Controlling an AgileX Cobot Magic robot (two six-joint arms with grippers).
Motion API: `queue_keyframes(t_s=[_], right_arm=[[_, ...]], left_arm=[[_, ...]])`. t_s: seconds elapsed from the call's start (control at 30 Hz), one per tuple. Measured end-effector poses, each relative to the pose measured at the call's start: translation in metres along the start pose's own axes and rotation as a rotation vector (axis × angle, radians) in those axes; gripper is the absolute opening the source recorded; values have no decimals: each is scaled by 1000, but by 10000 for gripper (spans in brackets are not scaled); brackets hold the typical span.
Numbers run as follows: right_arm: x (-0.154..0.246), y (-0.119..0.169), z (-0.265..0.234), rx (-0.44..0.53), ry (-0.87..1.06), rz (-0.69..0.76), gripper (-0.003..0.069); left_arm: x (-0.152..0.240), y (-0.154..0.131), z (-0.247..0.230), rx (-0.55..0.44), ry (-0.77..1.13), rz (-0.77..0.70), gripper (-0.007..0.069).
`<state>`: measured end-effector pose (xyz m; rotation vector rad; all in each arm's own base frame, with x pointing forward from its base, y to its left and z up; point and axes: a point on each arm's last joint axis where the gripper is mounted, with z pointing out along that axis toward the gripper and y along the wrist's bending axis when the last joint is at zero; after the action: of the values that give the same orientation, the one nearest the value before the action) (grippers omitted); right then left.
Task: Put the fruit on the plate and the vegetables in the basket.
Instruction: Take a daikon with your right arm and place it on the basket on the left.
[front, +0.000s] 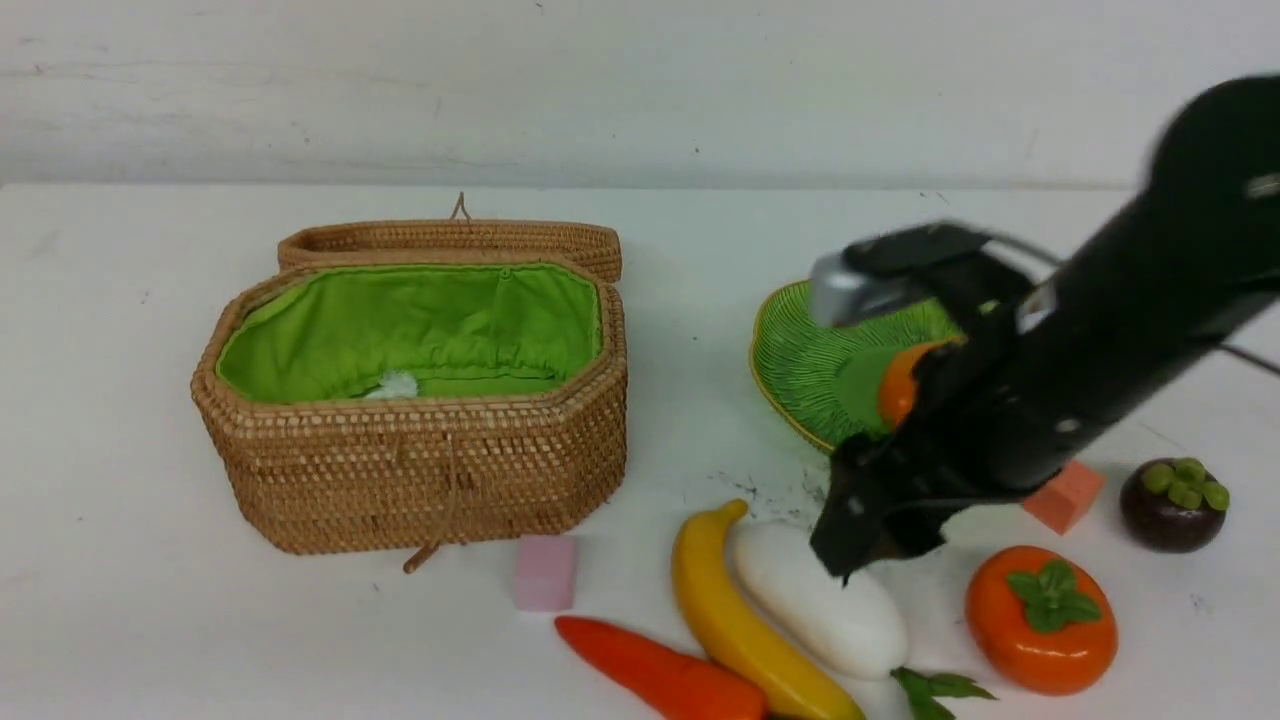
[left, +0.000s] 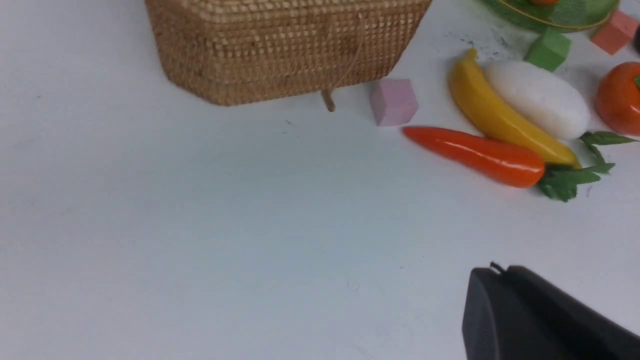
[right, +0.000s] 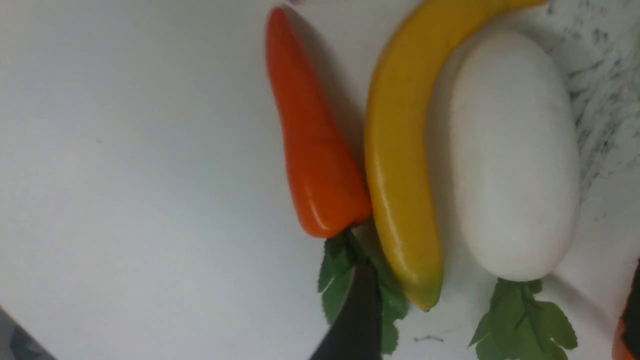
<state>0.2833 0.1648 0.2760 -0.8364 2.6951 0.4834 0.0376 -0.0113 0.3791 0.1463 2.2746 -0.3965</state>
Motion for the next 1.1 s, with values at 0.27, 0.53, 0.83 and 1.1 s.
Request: queue_keyframes(t_s=[0.27,0.53,0.83,1.1], right_arm=[[-14,-27,67,60,22,34,610],[-11,-43,117,71,106,62,486],[-26,-33,73,86,55,5,486],[-98,20,-56,-31,-382,-185,486]], left_arm=[[1,-1,5,-3,26,-19,-13],[1,-1,5,-1,27,-20,-13],[0,-2,5,6,13,-22,-13],[-12,-3,4,15,-122,2,-13]])
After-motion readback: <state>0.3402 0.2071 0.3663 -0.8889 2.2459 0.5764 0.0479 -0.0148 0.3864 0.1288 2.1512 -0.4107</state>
